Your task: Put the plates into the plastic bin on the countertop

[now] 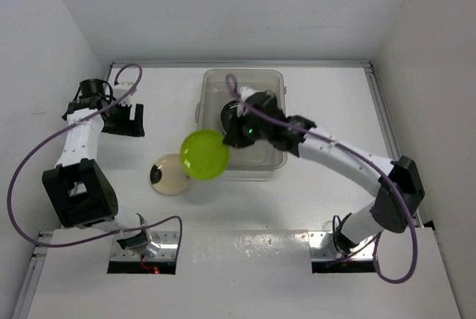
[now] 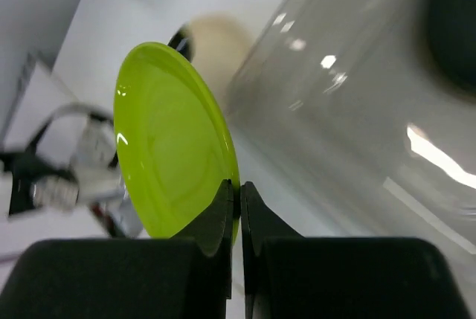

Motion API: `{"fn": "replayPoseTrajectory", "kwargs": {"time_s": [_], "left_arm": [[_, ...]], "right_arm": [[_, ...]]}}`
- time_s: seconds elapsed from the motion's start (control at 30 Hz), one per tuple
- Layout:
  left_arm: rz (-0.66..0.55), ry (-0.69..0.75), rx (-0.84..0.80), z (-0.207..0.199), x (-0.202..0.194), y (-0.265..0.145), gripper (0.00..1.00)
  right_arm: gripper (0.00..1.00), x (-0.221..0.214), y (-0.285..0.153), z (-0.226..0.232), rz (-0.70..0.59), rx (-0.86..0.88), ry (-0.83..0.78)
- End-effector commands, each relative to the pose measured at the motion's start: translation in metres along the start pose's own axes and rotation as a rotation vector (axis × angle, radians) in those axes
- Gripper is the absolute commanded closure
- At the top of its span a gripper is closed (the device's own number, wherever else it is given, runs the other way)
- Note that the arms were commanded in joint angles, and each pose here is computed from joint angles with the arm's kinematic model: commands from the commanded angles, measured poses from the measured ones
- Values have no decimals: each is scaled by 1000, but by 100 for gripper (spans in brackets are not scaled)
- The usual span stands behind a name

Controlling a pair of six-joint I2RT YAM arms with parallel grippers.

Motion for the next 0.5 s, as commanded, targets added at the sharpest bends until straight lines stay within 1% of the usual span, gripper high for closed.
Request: {"fn": "replayPoseTrajectory", "kwargs": {"time_s": [0.0,0.03,0.1,0.13,0.17,0.2,0.23,0.27,0.3,0.33,0.37,0.4,0.47], "left_arm": [[37,54,-82,-11,-13,22,15],[70,71,-121,-20,-18,34,15],[108,94,-160,-28,-27,46,15],[129,95,-181,-33,-32,51,15],[157,84,-199,-33,-37,60,15],[172,68,-207,-34,-40,64,15],[185,63,-216,-35,-43,67,15],[196,59,-224,-35,-45,71,15],[213,52,-235,-36,-49,75,15],[221,50,-240,-37,-52,76,15],[232,45,-247,-38,-55,79,15],[247,43,-246,-37,-58,82,15],[254,40,-251,-37,-59,83,15]], "right_arm": [[100,66,-12,-35,-103,-40,105],[100,97,-21,-64,-172,-90,157],[100,113,-11,-95,-178,-153,196],[100,137,-20,-119,-232,-185,238],[100,135,-12,-136,-203,-219,269],[100,147,-8,-143,-211,-223,279],[100,149,-5,-165,-204,-261,313],[100,151,-7,-177,-198,-278,340],[100,151,2,-193,-174,-285,368],[100,155,0,-201,-177,-287,383],[100,152,5,-199,-146,-251,398],[100,147,17,-213,-118,-266,423],[100,146,19,-212,-108,-245,428]]}}
Point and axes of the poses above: each gripper's point midway between its finger pads, its own y axis out along the fingers, its own z axis along the line the jaws close on, x = y × z, the point moved 4 cm from there along -y, back along the fingers, and after that the axes turned 12 degrees about y, right-handed, at the moved point
